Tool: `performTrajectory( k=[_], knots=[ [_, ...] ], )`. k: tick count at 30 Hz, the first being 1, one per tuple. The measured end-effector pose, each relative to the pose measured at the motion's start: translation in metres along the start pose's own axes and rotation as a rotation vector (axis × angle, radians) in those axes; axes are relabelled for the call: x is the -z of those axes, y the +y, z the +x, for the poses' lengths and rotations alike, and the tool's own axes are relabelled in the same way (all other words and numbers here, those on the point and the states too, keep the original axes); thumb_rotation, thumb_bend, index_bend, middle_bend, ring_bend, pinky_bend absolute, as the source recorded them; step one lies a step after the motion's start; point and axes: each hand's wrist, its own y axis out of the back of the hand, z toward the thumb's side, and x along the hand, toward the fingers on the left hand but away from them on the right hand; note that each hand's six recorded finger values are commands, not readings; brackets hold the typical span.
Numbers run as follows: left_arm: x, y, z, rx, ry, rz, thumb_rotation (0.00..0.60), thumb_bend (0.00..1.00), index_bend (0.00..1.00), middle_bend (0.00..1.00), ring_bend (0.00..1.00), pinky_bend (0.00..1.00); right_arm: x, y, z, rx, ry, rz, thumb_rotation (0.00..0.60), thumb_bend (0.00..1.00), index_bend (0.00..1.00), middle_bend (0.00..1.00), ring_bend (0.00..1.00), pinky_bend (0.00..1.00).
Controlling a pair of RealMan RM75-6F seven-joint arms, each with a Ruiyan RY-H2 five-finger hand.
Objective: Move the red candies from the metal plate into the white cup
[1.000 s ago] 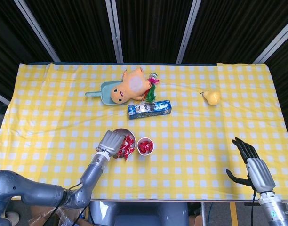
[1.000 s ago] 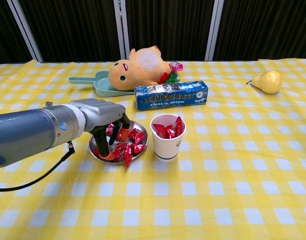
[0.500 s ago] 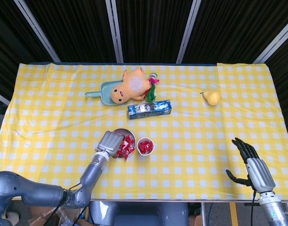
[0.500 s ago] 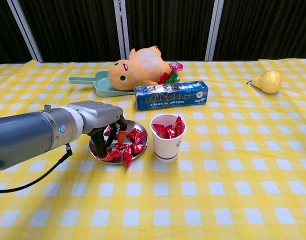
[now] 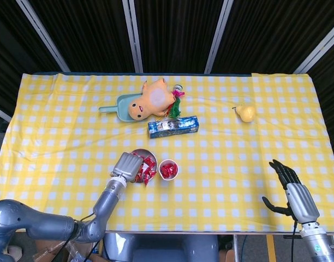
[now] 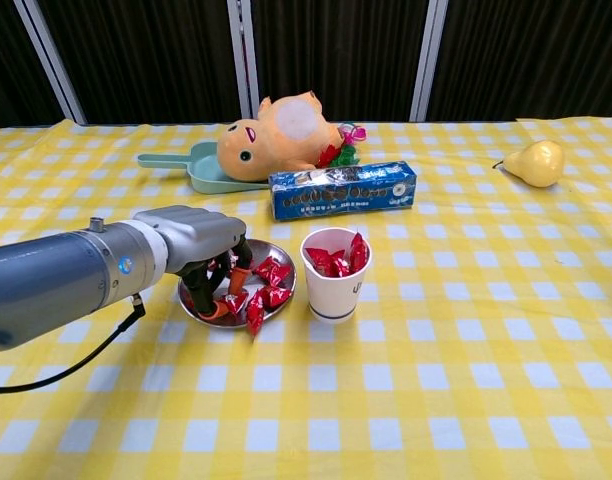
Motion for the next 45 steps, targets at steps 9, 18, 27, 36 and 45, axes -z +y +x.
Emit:
performTrajectory(
  k=[9, 18, 27, 36, 45],
  knots=[
    [0.009, 0.024, -0.009, -0.052, 0.002, -0.038, 0.600, 0.41, 0.58, 0.69, 0.87, 0.93, 0.000, 0.000, 0.001, 0.002, 0.003, 0.000, 0.600, 0.36, 0.00, 0.00, 0.00, 0.00],
    [0.004, 0.077, -0.028, -0.165, -0.051, -0.099, 0.600, 0.41, 0.57, 0.69, 0.87, 0.93, -0.001, 0.000, 0.001, 0.002, 0.003, 0.001, 0.600, 0.36, 0.00, 0.00, 0.00, 0.00],
    [-0.034, 0.101, -0.032, -0.202, -0.139, -0.121, 0.600, 0.41, 0.57, 0.68, 0.87, 0.93, 0.000, 0.000, 0.000, 0.003, 0.001, 0.000, 0.600, 0.36, 0.00, 0.00, 0.00, 0.00],
    [-0.071, 0.090, -0.025, -0.168, -0.185, -0.109, 0.600, 0.39, 0.54, 0.65, 0.87, 0.93, 0.000, 0.001, 0.000, 0.002, 0.001, -0.005, 0.600, 0.36, 0.00, 0.00, 0.00, 0.00],
    [-0.087, 0.091, -0.022, -0.165, -0.199, -0.121, 0.600, 0.23, 0.40, 0.46, 0.86, 0.93, 0.000, 0.001, 0.000, 0.000, -0.001, -0.012, 0.600, 0.36, 0.00, 0.00, 0.00, 0.00]
  ],
)
